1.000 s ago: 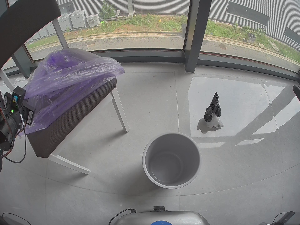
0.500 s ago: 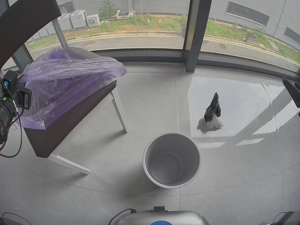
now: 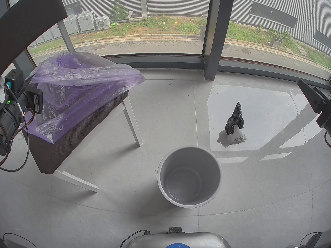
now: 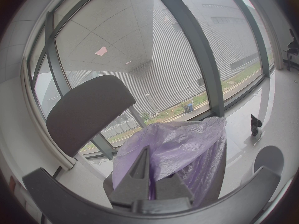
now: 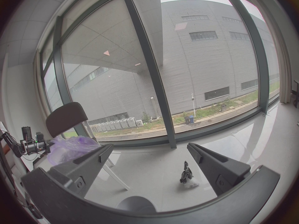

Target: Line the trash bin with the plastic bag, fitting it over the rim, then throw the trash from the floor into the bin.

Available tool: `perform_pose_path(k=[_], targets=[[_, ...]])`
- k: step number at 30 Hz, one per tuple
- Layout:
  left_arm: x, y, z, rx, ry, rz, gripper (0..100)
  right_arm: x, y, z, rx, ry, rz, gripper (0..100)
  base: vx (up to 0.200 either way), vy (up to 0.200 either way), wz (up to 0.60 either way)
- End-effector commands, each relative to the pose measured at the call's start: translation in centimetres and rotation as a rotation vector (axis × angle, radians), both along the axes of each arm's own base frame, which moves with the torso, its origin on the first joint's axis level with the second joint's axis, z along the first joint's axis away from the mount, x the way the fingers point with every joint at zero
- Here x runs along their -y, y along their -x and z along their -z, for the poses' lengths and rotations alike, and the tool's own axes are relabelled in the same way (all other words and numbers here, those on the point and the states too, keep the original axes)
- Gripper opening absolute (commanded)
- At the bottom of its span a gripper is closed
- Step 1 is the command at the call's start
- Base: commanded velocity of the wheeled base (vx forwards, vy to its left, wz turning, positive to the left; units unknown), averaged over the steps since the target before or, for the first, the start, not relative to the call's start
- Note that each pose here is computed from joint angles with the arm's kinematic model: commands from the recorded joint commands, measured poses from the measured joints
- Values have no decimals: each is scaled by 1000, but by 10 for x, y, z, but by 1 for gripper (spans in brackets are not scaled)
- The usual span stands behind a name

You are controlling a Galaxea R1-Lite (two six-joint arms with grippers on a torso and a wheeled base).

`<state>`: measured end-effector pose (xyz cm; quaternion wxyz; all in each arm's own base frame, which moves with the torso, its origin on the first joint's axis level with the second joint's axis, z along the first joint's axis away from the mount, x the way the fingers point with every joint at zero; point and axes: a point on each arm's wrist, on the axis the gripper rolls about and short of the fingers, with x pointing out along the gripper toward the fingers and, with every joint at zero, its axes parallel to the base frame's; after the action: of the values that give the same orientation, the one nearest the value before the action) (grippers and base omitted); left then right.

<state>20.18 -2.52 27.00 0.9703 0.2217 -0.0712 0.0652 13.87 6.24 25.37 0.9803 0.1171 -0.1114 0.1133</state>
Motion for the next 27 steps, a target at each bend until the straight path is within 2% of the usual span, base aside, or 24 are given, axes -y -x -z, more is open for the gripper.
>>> perform_pose_path(k=[1, 5, 9, 13, 21, 27], targets=[[9, 3, -6, 22, 16, 51, 0, -16, -3, 3, -9, -13, -54, 100, 0, 0, 0], [21, 6, -19, 71, 74, 122, 0, -33, -13, 13, -35, -30, -38, 100, 0, 0, 0], [32, 8, -29, 102, 126, 183, 0, -38, -18, 23, -53, -13, -37, 100, 0, 0, 0], [44, 10, -36, 117, 188, 257, 0, -42, -10, 33, -81, 13, -81, 100, 0, 0, 0], [48, 9, -52, 166, 222, 278, 0, -57, 2, 43, -111, 33, -183, 100, 0, 0, 0], [51, 1, -64, 197, 237, 277, 0, -70, 14, 57, -160, 81, -279, 100, 0, 0, 0]])
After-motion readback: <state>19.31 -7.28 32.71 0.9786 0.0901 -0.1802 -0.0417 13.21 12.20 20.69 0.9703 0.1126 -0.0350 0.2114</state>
